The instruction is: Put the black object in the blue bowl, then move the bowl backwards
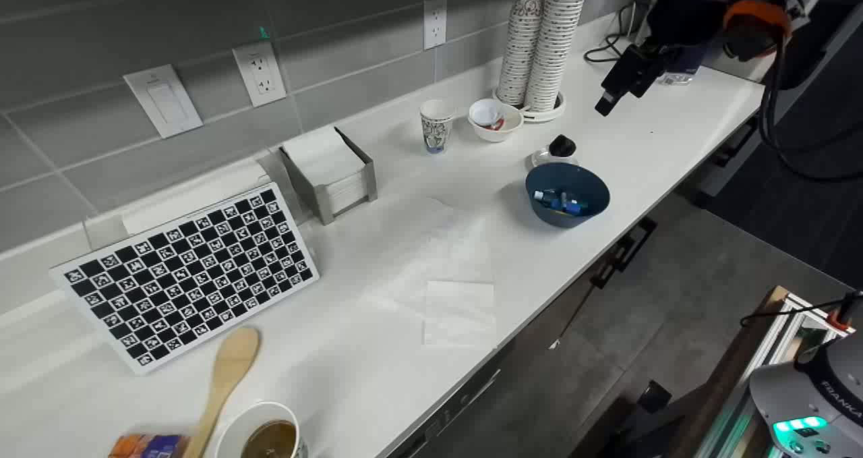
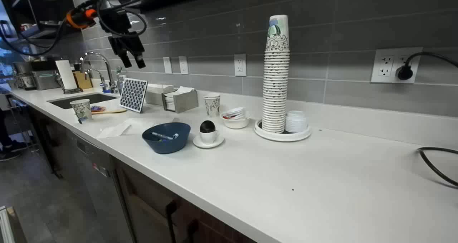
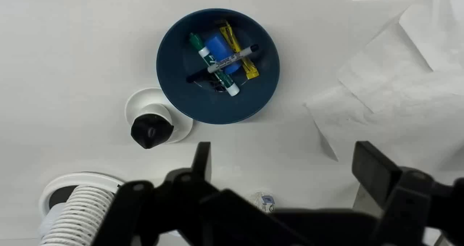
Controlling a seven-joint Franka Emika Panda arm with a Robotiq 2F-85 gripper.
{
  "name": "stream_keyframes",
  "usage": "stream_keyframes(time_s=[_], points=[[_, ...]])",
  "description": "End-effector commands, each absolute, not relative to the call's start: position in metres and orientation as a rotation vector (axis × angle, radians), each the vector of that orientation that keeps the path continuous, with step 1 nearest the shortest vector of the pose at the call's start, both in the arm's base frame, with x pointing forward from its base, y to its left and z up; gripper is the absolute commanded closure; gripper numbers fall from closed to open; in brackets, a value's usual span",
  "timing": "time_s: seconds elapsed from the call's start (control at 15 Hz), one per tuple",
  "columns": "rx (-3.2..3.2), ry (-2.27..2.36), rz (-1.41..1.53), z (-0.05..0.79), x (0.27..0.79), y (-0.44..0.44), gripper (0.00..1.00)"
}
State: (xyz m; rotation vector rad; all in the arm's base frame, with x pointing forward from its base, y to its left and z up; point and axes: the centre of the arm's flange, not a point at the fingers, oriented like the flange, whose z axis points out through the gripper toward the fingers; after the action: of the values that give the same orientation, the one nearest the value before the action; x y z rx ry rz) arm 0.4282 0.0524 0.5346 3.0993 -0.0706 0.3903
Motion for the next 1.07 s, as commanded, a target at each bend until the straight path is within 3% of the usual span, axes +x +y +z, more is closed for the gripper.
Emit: stream_keyframes(time_s=[0.0, 0.47, 1.0], points=[[3.099, -0.071, 0.39, 0.535, 0.428, 0.052, 0.0], [3.074, -0.102, 0.416, 0.528, 0.429, 0.056, 0.0], [2.946, -0.129, 0.298, 0.415, 0.506, 0.043, 0.0]])
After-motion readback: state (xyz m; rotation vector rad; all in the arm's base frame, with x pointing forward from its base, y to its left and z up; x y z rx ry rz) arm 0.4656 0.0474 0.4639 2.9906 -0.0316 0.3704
